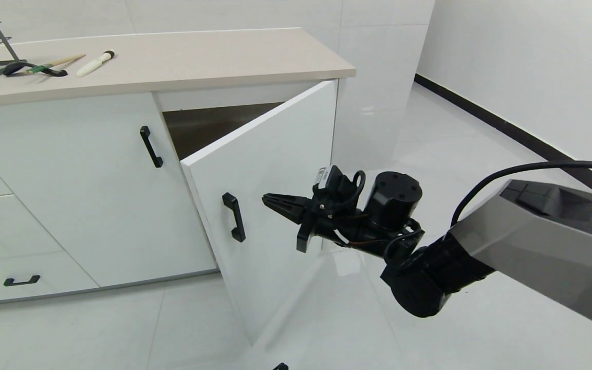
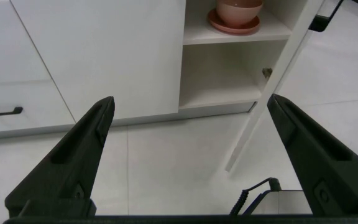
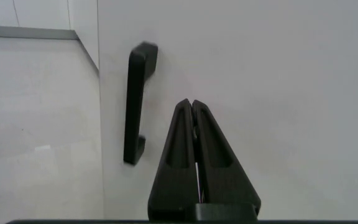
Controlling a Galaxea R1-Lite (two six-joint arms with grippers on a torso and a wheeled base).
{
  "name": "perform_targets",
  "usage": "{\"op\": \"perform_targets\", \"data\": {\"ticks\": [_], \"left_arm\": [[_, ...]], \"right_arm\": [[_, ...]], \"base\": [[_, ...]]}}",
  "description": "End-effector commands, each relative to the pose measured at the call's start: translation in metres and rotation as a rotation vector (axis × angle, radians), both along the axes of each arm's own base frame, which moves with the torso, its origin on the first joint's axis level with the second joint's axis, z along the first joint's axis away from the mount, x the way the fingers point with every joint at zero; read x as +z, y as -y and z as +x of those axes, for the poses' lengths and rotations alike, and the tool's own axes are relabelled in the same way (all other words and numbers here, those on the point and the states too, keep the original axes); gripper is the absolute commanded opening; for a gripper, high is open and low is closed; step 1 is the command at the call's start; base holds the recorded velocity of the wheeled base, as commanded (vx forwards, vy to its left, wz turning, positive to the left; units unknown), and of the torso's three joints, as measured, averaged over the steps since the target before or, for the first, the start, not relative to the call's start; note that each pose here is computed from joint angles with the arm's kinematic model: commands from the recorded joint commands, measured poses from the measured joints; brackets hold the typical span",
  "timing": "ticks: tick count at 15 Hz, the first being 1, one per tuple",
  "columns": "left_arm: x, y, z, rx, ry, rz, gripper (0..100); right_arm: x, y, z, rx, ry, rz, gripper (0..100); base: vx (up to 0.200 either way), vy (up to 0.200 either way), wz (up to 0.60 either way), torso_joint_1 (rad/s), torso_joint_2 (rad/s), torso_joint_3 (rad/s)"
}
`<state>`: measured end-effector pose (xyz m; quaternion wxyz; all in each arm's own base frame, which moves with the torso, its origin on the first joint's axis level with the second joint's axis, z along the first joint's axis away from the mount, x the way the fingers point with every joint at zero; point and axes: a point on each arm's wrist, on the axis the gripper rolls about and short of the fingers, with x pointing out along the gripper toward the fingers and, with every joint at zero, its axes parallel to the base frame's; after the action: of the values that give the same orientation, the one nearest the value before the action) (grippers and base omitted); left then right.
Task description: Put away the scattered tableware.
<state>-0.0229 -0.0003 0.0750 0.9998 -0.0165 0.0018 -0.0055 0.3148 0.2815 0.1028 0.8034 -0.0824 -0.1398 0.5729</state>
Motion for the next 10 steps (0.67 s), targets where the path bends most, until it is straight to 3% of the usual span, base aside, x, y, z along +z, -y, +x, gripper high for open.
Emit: {"op": "perform_targets", "data": {"ticks": [1,2,3,7,8,9,10], "left_arm": [[0.0,0.0,0.0,0.0,-0.001,-0.001,100],[0.0,0.0,0.0,0.0,-0.001,-0.001,100],[0.0,0.0,0.0,0.0,-0.001,-0.001,100],[0.0,0.0,0.0,-0.001,-0.001,-0.001,100],[0.0,0.0,0.0,-0.001,-0.001,-0.001,100],[0.0,0.0,0.0,-0.001,-0.001,-0.001,100],[0.0,0.0,0.0,0.0,-0.001,-0.001,100]], "right_arm": [[0.027,0.038,-0.013,-0.053,0.012,0.004,0],[0.034,0.057,-0.023,-0.079,-0.002,-0.008,0],[0.035,0.06,-0.025,-0.082,-0.004,-0.008,0],[0.064,0.159,-0.151,-0.128,-0.024,-0.023,0],[0.058,0.194,-0.184,-0.203,-0.022,-0.021,0],[0.054,0.213,-0.197,-0.275,-0.014,-0.019,0],[0.065,0.24,-0.218,-0.424,0.082,0.026,0]], "base": [[0.0,0.0,0.0,0.0,0.0,0.0],[0.0,0.0,0.0,0.0,0.0,0.0],[0.0,0.0,0.0,0.0,0.0,0.0],[0.0,0.0,0.0,0.0,0.0,0.0],[0.0,0.0,0.0,0.0,0.0,0.0],[0.0,0.0,0.0,0.0,0.0,0.0],[0.0,0.0,0.0,0.0,0.0,0.0]]}}
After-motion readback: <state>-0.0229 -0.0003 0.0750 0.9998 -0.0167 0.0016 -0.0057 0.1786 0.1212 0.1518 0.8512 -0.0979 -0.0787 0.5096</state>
